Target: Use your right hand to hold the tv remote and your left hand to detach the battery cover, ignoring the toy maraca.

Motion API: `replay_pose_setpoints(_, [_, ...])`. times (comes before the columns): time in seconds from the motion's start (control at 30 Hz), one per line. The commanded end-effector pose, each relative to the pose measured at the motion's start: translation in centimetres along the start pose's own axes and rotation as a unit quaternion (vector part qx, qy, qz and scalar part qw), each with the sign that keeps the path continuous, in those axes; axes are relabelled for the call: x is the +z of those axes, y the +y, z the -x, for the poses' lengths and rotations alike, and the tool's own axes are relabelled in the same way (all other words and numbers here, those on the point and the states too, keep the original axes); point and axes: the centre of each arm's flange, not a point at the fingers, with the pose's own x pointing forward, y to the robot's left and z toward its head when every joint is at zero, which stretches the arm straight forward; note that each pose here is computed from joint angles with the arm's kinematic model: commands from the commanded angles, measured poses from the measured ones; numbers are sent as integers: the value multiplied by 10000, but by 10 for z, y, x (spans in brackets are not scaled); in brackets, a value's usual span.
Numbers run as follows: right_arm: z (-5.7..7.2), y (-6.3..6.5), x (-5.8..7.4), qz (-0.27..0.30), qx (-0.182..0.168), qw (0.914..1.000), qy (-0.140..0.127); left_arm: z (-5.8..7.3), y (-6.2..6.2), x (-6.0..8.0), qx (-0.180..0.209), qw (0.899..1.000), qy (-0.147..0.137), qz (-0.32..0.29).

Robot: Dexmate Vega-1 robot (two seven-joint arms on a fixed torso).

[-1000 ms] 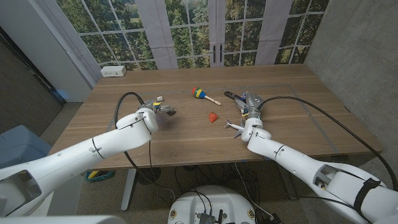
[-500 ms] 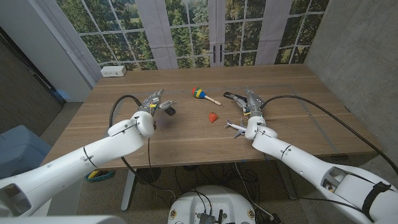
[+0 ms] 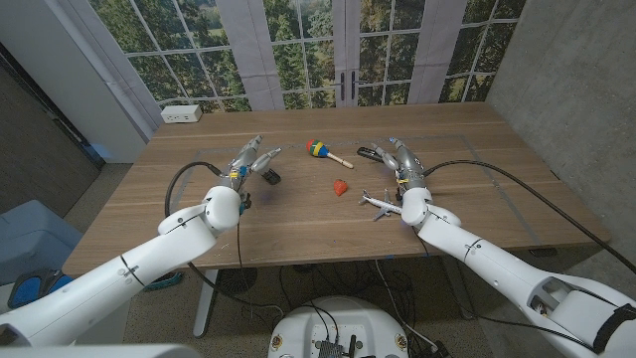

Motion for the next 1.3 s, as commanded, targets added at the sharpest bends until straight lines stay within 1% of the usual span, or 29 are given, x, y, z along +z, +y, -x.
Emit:
replay_pose_setpoints(0.03, [0, -18, -6, -1689, 202, 9842, -486, 7, 4, -12, 175, 9826, -872, 1632])
replay_pose_setpoints(0.07, [0, -18, -6, -1695, 203, 9841, -495, 7, 4, -12, 174, 9824, -882, 1639])
replay_pose_setpoints(0.13, [0, -20, -7, -1894, 215, 9800, -568, 7, 5, -14, 172, 9789, -958, 1796])
replay_pose_setpoints(0.17, [0, -22, -9, -2084, 240, 9758, -623, 8, 5, -16, 161, 9766, -1011, 1890])
replay_pose_setpoints(0.2, [0, -22, -9, -2096, 243, 9754, -636, 8, 5, -16, 159, 9764, -1021, 1895])
replay_pose_setpoints(0.27, [-1, -24, -10, -2276, 298, 9709, -683, 8, 5, -18, 158, 9734, -1062, 2025])
replay_pose_setpoints(0.3, [-1, -26, -11, -2399, 350, 9674, -729, 7, 5, -20, 108, 9699, -1106, 2169])
replay_pose_setpoints(0.37, [-1, -27, -11, -2471, 385, 9653, -747, 7, 5, -21, 86, 9675, -1132, 2258])
replay_pose_setpoints(0.4, [-2, -28, -11, -2543, 412, 9633, -755, 7, 5, -22, 51, 9656, -1151, 2333])
replay_pose_setpoints(0.43, [-2, -30, -11, -2693, 459, 9589, -772, 6, 5, -24, 49, 9622, -1177, 2457])
replay_pose_setpoints(0.47, [-2, -30, -11, -2702, 466, 9585, -776, 6, 5, -24, 48, 9619, -1186, 2463])
replay_pose_setpoints(0.53, [-2, -31, -11, -2870, 464, 9534, -808, 6, 5, -25, 106, 9603, -1196, 2516])
replay_pose_setpoints(0.57, [-1, -32, -11, -3016, 449, 9484, -864, 6, 5, -27, 56, 9574, -1228, 2612])
replay_pose_setpoints(0.6, [-1, -33, -10, -3101, 459, 9455, -884, 5, 5, -28, 46, 9560, -1242, 2656])
replay_pose_setpoints(0.63, [-1, -33, -10, -3106, 462, 9453, -887, 5, 5, -28, 45, 9559, -1247, 2659])
replay_pose_setpoints(0.67, [-1, -34, -10, -3208, 452, 9418, -900, 5, 5, -29, 27, 9546, -1263, 2697])
replay_pose_setpoints(0.7, [0, -35, -10, -3309, 465, 9382, -905, 4, 5, -31, 10, 9534, -1276, 2734])
replay_pose_setpoints(0.73, [1, -37, -9, -3478, 481, 9317, -928, 2, 6, -34, -37, 9502, -1299, 2833])
replay_pose_setpoints(0.77, [1, -37, -9, -3487, 488, 9313, -928, 2, 6, -34, -42, 9499, -1309, 2840])
replay_pose_setpoints(0.83, [2, -39, -8, -3632, 547, 9254, -940, 0, 5, -36, -98, 9454, -1350, 2963])
replay_pose_setpoints(0.87, [4, -41, -7, -3789, 567, 9190, -929, -3, 5, -38, -170, 9423, -1386, 3043])
replay_pose_setpoints(0.9, [4, -41, -7, -3797, 575, 9187, -923, -3, 5, -38, -176, 9419, -1395, 3050])
replay_pose_setpoints(0.97, [5, -43, -8, -3940, 615, 9122, -940, -5, 5, -39, -249, 9400, -1416, 3093])
replay_pose_setpoints(1.0, [8, -45, -8, -4043, 584, 9075, -973, -6, 5, -41, -288, 9384, -1423, 3135])
replay_pose_setpoints(1.03, [8, -45, -8, -4049, 586, 9073, -976, -6, 5, -41, -291, 9383, -1427, 3138])
replay_pose_setpoints(1.1, [10, -48, -9, -4150, 576, 9022, -1020, -8, 6, -43, -357, 9343, -1427, 3246])
replay_pose_setpoints(1.17, [15, -52, -11, -4315, 549, 8940, -1073, -12, 6, -45, -462, 9292, -1445, 3370])
replay_pose_setpoints(1.2, [15, -52, -11, -4319, 551, 8938, -1074, -12, 6, -45, -467, 9290, -1448, 3374])
replay_pose_setpoints(1.3, [22, -57, -11, -4514, 392, 8843, -1127, -17, 5, -46, -589, 9192, -1478, 3602])
